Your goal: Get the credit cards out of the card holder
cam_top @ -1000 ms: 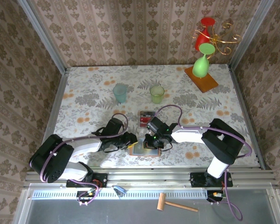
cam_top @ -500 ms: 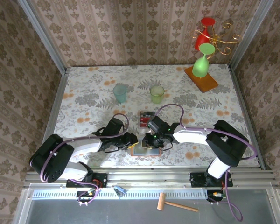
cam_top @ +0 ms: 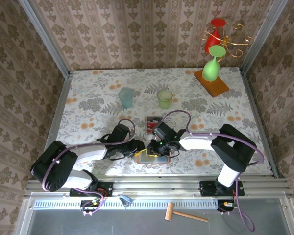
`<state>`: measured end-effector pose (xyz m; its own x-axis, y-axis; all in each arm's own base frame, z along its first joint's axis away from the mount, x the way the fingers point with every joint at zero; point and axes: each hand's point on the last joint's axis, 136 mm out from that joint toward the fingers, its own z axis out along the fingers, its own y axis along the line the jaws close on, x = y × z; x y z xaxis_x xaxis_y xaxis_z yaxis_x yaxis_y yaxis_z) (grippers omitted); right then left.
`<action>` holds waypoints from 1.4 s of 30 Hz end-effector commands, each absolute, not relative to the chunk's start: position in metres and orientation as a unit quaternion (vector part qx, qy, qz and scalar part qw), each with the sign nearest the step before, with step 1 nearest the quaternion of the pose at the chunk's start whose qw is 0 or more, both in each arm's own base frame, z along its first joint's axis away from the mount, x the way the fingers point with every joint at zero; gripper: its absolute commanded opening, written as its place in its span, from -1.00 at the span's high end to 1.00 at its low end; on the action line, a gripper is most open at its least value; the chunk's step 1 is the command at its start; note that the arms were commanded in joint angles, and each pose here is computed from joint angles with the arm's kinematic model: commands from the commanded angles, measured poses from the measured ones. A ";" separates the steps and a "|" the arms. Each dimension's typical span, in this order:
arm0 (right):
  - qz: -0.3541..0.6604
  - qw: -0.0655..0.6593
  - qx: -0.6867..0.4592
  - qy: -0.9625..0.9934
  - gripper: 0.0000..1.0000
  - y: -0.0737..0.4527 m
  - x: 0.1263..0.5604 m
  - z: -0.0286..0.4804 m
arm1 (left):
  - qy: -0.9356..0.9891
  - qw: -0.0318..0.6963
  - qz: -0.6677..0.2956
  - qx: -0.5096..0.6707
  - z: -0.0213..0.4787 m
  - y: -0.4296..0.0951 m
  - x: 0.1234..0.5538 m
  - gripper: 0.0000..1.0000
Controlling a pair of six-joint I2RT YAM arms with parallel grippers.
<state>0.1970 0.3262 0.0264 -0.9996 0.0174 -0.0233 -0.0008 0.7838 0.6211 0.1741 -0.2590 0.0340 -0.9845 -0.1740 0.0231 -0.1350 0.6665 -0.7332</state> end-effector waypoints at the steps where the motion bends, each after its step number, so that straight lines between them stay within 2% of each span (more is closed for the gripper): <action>1: 0.303 0.015 0.012 0.953 0.58 0.314 0.194 0.020 | 0.923 0.016 -0.376 -0.086 0.024 -0.249 0.167 0.33; 33: 0.366 0.028 0.050 0.929 0.69 0.306 0.198 0.011 | 0.922 0.021 -0.378 -0.075 0.047 -0.258 0.169 0.27; 42: 0.372 0.024 0.055 0.926 0.78 0.306 0.197 0.008 | 0.921 0.057 -0.379 -0.078 0.069 -0.256 0.177 0.25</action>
<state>0.2017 0.3139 0.0207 -0.9938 0.1057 -0.0353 0.0490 0.6990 0.7134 0.1730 -0.2561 0.0595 -0.9836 -0.1796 -0.0134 -0.1170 0.6938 -0.7106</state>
